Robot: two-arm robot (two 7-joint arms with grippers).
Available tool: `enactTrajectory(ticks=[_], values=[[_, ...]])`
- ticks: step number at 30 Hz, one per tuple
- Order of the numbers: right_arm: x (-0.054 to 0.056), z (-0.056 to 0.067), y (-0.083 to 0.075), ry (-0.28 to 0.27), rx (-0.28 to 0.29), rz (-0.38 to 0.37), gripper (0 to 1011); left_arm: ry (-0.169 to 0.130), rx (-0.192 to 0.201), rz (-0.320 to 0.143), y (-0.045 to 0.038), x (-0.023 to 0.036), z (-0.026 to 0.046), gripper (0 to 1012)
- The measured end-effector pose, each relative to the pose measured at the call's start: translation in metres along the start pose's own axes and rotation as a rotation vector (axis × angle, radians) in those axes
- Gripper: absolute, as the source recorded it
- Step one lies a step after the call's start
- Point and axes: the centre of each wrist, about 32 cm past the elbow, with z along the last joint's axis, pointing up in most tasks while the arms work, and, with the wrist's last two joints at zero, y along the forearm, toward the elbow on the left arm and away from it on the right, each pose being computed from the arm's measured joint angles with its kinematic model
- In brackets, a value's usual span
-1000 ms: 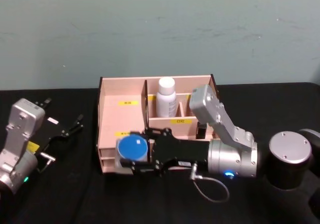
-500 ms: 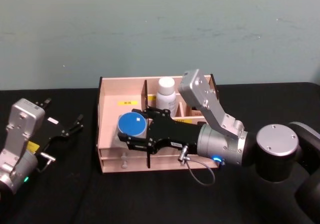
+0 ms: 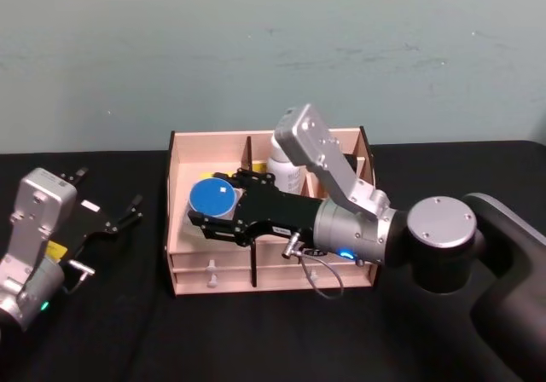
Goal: Pick up the facial cleanser and watermelon frost from the table and place them into the tiered storage box.
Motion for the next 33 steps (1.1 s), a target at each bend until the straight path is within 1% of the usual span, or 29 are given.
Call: enactTrajectory(ticks=[10, 19, 33], values=[[0.002, 0.0, 0.009, -0.01, -0.035, -0.02, 732, 0.0, 0.0, 0.0, 0.0, 0.0, 0.0, 1010], [0.005, -0.002, 0.013, -0.005, -0.056, -0.037, 732, 0.0, 0.0, 0.0, 0.0, 0.0, 0.0, 1009], [0.006, -0.005, 0.022, -0.001, -0.087, -0.03, 732, 0.0, 0.0, 0.0, 0.0, 0.0, 0.0, 1010]])
